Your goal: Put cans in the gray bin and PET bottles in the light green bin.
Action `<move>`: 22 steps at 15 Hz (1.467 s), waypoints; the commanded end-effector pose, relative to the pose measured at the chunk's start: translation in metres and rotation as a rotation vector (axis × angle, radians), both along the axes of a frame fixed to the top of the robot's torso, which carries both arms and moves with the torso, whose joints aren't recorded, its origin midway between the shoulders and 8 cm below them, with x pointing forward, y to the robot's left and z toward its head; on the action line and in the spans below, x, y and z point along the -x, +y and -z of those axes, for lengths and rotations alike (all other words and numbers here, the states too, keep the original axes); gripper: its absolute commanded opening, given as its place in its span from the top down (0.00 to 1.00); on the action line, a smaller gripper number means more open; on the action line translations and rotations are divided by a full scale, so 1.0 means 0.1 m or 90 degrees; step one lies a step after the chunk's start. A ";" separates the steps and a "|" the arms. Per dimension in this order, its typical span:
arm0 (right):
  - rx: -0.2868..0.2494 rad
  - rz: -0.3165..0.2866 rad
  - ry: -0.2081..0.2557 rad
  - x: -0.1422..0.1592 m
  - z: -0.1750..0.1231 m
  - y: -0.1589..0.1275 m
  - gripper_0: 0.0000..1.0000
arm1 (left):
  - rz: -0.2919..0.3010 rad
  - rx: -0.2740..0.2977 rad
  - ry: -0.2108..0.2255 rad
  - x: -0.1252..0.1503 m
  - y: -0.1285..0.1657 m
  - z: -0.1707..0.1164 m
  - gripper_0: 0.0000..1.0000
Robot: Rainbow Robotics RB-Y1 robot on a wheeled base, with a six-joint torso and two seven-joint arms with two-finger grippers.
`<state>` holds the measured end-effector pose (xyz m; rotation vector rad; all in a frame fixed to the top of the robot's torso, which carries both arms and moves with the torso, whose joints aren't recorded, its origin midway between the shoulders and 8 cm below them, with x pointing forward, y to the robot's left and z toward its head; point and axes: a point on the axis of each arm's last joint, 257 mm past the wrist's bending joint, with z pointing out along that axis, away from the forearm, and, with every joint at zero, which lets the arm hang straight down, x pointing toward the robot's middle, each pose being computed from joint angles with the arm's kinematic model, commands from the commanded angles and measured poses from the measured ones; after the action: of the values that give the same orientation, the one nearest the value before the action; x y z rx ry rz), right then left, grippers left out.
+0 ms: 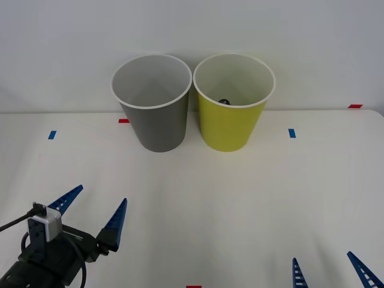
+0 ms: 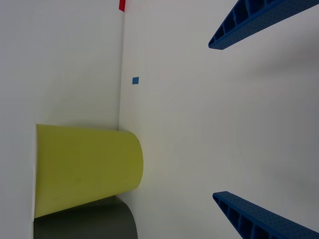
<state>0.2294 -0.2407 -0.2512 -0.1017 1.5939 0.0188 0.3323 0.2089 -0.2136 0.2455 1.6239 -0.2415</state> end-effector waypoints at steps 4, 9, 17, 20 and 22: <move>0.000 0.000 0.000 0.00 0.00 0.00 0.00 | 0.019 -0.031 0.019 0.34 -0.07 0.64 0.00; 0.000 0.000 0.000 0.00 0.00 0.00 0.00 | -0.050 -0.079 0.014 0.63 0.22 0.79 0.00; 0.000 0.000 0.000 0.00 0.00 0.00 0.00 | -0.103 -0.073 0.043 1.25 0.41 0.73 0.00; 0.000 0.000 0.000 0.00 0.00 0.00 0.00 | -0.109 -0.076 0.058 1.33 0.44 0.79 0.00; 0.000 0.000 0.000 0.00 0.00 0.00 0.00 | -0.111 -0.080 0.066 1.38 0.45 0.81 0.00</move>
<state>0.2294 -0.2407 -0.2512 -0.1017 1.5939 0.0188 0.1965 0.2532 -0.2934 0.1900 1.7460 -0.0211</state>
